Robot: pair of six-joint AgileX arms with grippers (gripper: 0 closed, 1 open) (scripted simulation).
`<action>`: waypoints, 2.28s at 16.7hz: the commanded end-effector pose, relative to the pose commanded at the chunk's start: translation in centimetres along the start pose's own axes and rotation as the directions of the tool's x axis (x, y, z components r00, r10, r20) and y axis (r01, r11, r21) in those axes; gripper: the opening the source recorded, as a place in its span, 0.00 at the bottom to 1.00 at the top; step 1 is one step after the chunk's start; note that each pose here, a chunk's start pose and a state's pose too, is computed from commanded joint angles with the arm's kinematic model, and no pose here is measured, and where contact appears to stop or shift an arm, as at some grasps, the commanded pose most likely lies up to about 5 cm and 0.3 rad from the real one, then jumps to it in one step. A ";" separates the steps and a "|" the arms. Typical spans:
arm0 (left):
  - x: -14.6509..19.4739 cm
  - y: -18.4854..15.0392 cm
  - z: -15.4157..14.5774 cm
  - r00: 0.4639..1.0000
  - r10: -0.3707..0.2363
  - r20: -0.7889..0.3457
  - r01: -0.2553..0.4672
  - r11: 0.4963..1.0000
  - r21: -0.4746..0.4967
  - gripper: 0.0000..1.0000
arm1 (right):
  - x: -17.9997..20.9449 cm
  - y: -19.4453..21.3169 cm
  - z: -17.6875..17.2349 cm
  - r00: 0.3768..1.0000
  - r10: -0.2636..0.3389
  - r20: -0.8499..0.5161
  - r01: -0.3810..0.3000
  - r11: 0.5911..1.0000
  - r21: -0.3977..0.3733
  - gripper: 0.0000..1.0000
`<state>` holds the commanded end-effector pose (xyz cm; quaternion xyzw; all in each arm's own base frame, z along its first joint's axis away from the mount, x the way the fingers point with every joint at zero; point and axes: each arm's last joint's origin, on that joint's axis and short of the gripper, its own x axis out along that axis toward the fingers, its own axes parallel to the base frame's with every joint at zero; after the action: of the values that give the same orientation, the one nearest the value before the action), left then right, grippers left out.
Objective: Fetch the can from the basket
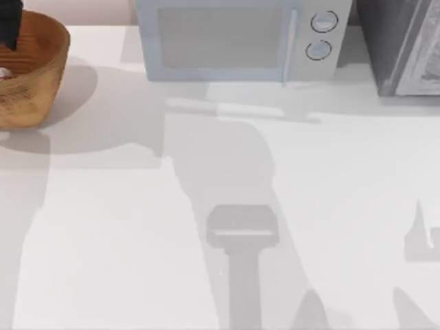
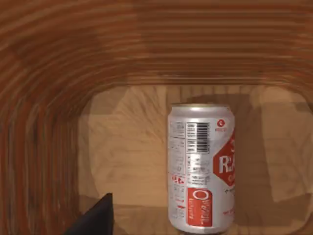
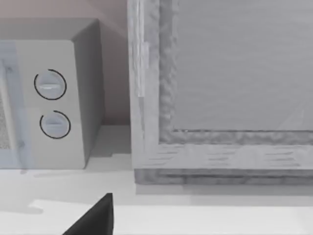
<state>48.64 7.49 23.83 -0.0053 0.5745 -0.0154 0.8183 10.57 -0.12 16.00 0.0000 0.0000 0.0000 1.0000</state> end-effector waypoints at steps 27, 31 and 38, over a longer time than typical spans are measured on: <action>10.9 0.9 -1.1 0.990 -0.023 -0.142 0.022 1.000 -0.007 0.70 | 0.0 0.0 0.0 1.000 0.000 0.000 0.000 1.000 0.000 1.00; 10.9 0.9 -1.1 0.990 -0.023 -0.142 0.022 1.000 -0.007 0.40 | 0.0 0.0 0.0 1.000 0.000 0.000 0.000 1.000 0.000 1.00; 10.9 0.9 -1.1 0.990 -0.023 -0.142 0.022 1.000 -0.007 0.00 | 0.0 0.0 0.0 1.000 0.000 0.000 0.000 1.000 0.000 1.00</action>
<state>51.35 8.04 13.21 -0.0129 0.6313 -0.0234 0.7751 10.57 -0.12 16.00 0.0000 0.0000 0.0000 1.0000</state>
